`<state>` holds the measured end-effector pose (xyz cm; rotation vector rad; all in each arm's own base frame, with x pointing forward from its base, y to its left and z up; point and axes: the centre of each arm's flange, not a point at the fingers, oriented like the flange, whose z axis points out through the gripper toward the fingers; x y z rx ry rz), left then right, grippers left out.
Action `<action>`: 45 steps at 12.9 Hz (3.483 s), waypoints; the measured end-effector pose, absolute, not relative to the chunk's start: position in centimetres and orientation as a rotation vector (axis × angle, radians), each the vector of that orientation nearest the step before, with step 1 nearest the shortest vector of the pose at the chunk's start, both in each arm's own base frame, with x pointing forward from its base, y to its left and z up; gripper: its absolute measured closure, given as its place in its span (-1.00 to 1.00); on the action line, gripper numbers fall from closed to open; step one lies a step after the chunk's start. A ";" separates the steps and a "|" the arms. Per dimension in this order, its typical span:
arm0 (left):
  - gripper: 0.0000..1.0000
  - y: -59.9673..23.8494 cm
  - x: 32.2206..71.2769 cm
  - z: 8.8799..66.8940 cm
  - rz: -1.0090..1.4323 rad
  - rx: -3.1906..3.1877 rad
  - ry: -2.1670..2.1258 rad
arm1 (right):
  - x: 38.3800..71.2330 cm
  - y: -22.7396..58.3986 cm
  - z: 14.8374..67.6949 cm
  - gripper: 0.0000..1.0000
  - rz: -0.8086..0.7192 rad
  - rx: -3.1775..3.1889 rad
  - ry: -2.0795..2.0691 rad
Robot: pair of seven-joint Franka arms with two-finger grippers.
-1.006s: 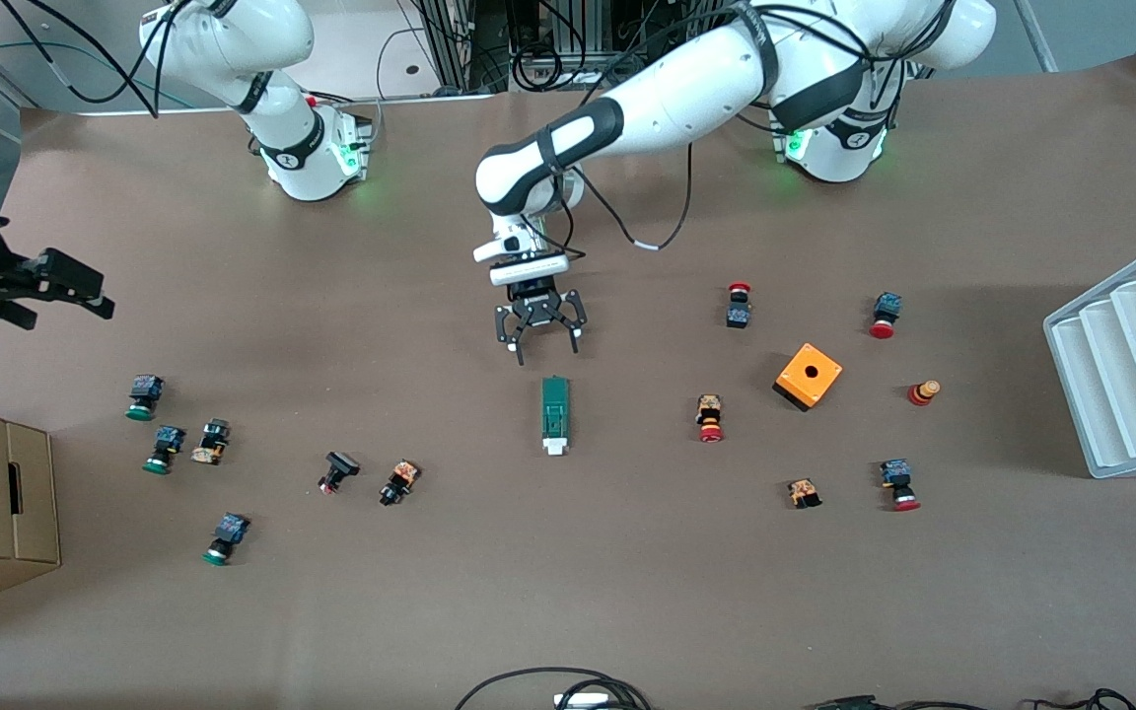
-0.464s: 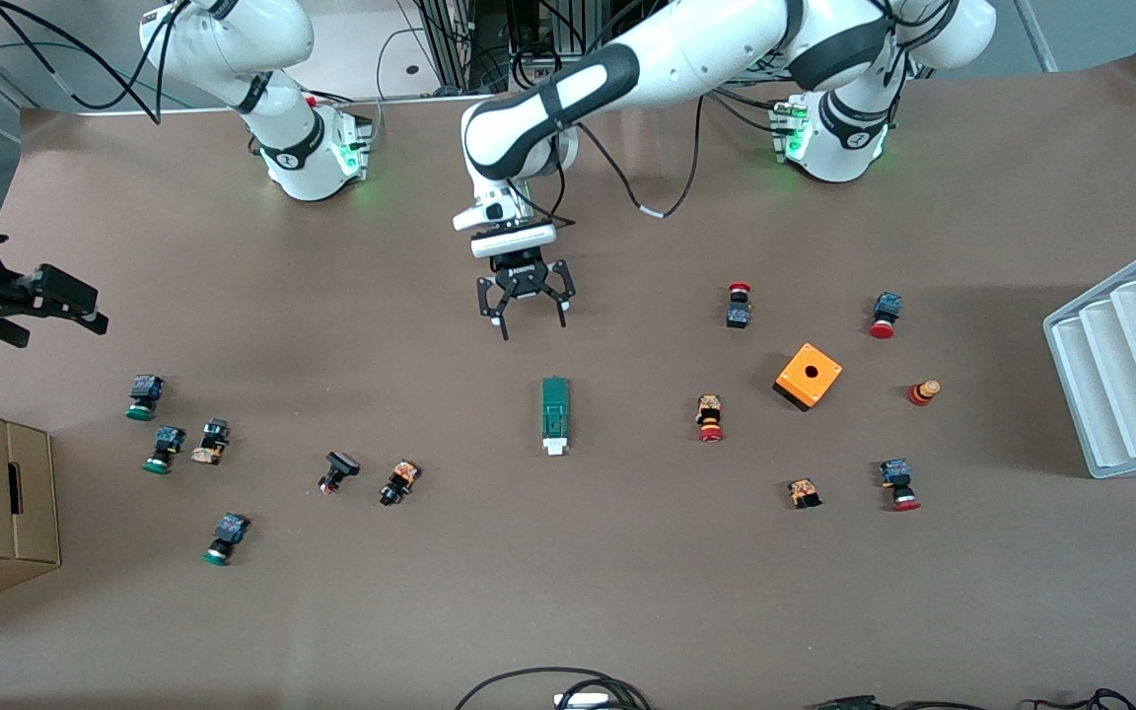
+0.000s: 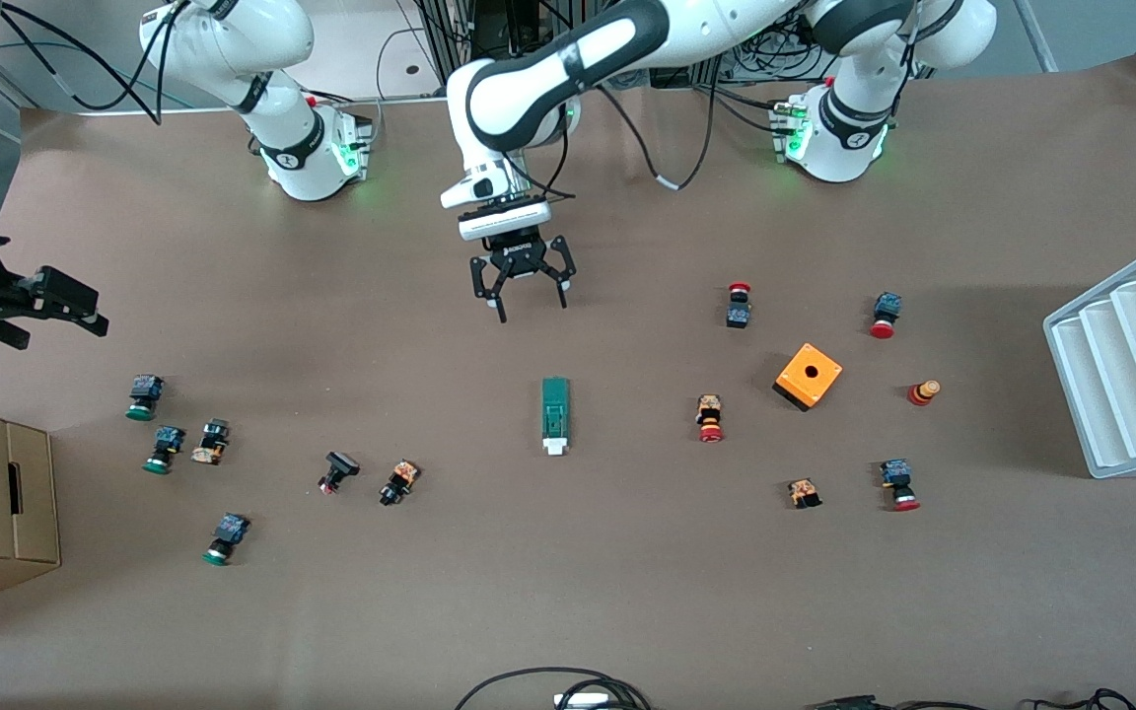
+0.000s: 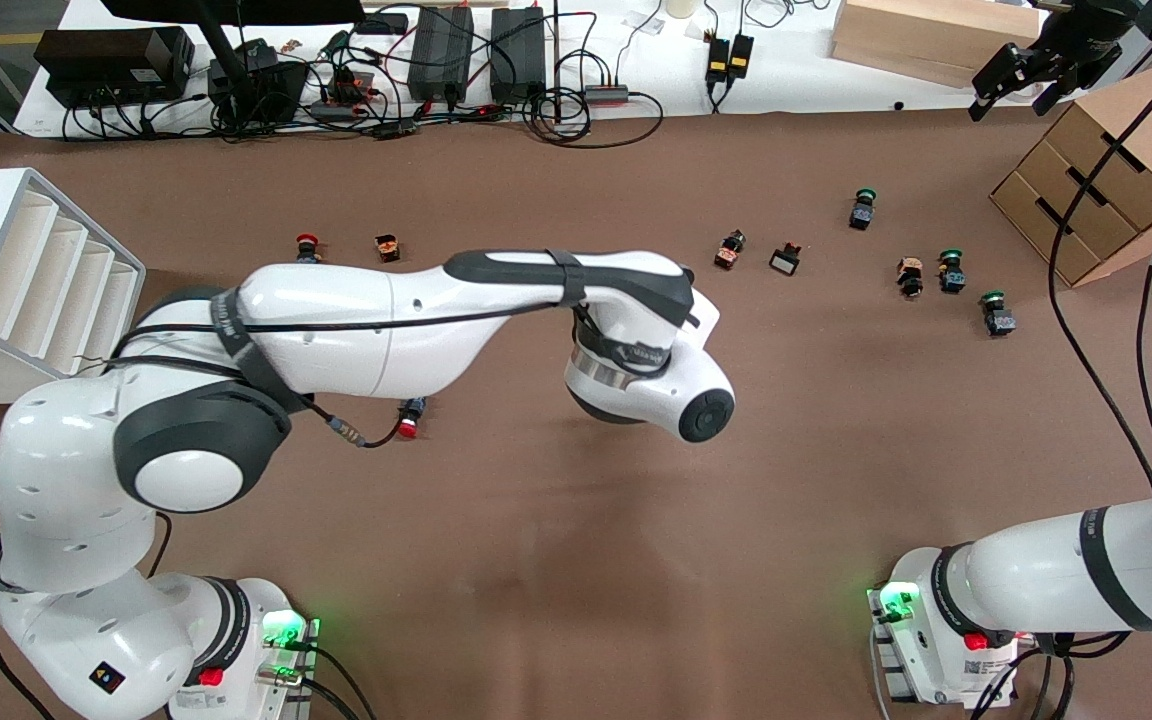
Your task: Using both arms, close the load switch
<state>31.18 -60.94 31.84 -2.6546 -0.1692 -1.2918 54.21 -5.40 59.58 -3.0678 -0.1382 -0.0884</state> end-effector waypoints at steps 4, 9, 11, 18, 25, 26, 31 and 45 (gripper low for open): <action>-1.00 -59.1 33.2 38.7 -1.155 -2.663 -0.047 | 54.2 -5.3 59.5 -1.00 -0.088 -3.068 -0.141; -1.00 -58.6 35.0 43.0 -1.044 -2.687 0.081 | 54.2 -5.3 59.5 -1.00 -0.087 -3.068 -0.142; -1.00 -57.7 36.1 45.2 -0.990 -2.704 0.117 | 54.2 -5.3 59.5 -1.00 -0.087 -3.068 -0.143; -1.00 -53.6 39.9 52.7 -0.841 -2.769 0.237 | 54.2 -5.2 59.5 -1.00 -0.087 -3.068 -0.144; -1.00 -45.5 47.2 59.4 -0.641 -2.880 0.343 | 54.2 -5.2 59.6 -1.00 -0.087 -3.068 -0.145; -1.00 -43.5 48.6 60.4 -0.610 -2.897 0.368 | 54.2 -5.2 59.6 -1.00 -0.087 -3.068 -0.145; -1.00 -32.9 54.5 63.8 -0.493 -3.055 0.286 | 54.2 -5.2 59.6 -1.00 -0.088 -3.068 -0.146; -1.00 -4.2 61.1 63.8 -0.191 -3.174 -0.190 | 54.2 -5.2 59.6 -1.00 -0.087 -3.068 -0.146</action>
